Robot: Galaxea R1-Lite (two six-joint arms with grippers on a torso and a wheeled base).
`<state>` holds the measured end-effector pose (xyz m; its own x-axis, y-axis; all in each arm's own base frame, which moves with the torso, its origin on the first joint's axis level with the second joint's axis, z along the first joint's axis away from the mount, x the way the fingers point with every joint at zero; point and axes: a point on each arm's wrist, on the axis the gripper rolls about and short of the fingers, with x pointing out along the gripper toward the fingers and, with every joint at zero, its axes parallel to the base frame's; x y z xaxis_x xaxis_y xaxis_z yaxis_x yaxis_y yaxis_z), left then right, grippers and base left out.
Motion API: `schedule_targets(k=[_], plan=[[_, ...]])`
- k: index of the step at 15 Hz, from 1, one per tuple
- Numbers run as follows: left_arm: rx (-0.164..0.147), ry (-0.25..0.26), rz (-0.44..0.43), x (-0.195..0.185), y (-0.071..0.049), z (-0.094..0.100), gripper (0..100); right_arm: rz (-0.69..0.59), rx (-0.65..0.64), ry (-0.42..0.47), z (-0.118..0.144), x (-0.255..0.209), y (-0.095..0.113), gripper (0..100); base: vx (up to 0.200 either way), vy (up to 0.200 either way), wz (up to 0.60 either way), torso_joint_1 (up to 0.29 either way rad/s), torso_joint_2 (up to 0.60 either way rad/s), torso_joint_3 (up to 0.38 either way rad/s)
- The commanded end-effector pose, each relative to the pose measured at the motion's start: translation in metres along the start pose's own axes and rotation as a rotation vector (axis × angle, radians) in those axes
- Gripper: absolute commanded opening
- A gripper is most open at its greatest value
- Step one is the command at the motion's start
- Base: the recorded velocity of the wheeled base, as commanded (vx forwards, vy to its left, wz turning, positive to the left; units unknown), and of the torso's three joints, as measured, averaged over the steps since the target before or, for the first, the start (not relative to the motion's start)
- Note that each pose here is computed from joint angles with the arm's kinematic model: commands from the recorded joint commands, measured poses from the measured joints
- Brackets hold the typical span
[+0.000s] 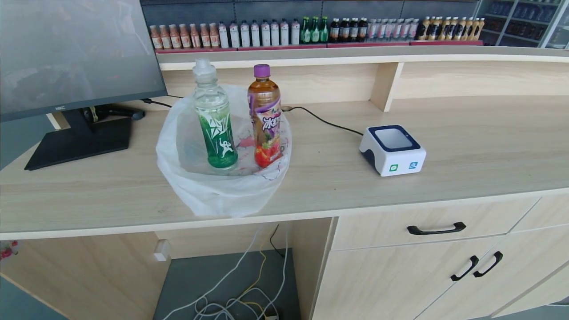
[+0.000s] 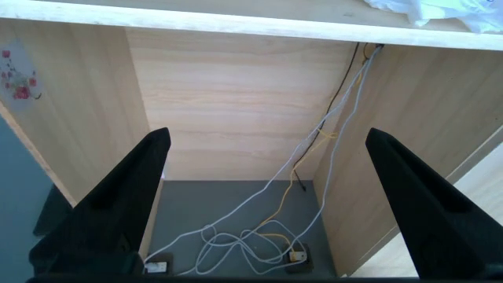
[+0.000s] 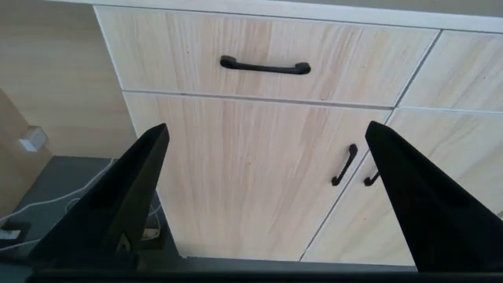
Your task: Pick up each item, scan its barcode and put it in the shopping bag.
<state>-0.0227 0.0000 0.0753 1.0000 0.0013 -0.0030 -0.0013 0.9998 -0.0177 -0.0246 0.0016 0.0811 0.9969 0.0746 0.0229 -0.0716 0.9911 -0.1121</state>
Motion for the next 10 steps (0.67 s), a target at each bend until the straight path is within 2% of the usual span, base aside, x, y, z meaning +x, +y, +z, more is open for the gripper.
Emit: schedule_targets(k=[1, 10], plan=[[-0.001, 0.000, 0.000, 0.0000, 0.0000, 0.0000, 100, -0.001, 0.000, 0.002, 0.0000, 0.0002, -0.0001, 100, 0.000, -0.200, 0.00, 0.002, 0.00, 0.002], [-0.001, 0.000, 0.000, 0.0000, 0.0000, 0.0000, 100, -0.001, 0.011, 0.000, 0.0005, 0.0001, -0.0001, 100, 0.000, -0.200, 0.00, 0.003, 0.00, 0.001]])
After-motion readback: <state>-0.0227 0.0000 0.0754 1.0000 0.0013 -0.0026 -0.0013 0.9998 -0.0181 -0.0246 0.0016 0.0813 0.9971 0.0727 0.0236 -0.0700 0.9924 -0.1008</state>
